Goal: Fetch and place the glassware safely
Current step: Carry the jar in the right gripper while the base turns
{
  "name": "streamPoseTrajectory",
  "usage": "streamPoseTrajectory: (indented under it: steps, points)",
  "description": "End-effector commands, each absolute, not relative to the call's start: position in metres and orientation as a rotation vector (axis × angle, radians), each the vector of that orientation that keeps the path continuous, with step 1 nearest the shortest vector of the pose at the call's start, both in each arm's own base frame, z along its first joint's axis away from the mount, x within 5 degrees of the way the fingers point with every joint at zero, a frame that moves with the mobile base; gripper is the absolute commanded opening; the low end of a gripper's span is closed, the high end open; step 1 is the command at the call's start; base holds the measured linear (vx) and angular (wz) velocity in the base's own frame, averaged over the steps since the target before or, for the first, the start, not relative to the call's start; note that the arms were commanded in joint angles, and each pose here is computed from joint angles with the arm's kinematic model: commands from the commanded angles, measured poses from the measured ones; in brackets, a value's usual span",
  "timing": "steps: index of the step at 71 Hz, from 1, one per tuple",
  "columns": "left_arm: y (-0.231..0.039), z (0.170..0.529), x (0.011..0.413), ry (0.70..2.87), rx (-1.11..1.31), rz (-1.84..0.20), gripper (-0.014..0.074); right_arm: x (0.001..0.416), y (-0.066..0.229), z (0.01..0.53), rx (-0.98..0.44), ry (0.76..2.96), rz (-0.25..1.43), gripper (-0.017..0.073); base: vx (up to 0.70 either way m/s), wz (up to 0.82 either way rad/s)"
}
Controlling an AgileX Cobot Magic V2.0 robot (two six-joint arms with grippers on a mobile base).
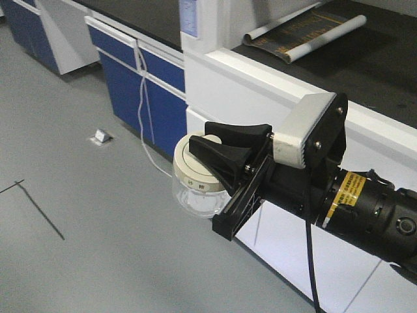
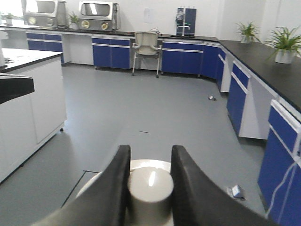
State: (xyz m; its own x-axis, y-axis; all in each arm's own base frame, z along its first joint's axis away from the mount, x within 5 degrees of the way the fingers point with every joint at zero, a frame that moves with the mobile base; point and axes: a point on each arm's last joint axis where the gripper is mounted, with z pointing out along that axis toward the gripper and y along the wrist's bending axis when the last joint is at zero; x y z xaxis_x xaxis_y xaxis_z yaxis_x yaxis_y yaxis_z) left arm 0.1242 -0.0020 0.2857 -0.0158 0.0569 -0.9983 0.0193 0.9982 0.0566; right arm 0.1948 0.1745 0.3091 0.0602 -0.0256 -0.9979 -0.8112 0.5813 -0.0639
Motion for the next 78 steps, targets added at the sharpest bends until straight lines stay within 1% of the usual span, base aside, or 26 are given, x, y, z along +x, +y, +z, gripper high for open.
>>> streamPoseTrajectory:
  steps: [1, 52, 78]
  points:
    - [-0.003, 0.3012, 0.1239, 1.488, 0.05, 0.01, -0.0007, 0.1883, 0.1735, 0.335, -0.736, 1.256, 0.756, -0.0004, -0.12, 0.54]
    - [-0.003, 0.3012, 0.1239, 1.488, 0.05, 0.01, -0.0007, 0.1884, 0.1735, 0.335, -0.736, 1.257, 0.755, -0.0004, -0.06, 0.63]
    - [-0.003, 0.3012, 0.1239, 1.488, 0.05, 0.01, -0.0007, 0.1884, 0.1735, 0.335, -0.736, 1.257, 0.755, -0.0004, 0.11, 0.32]
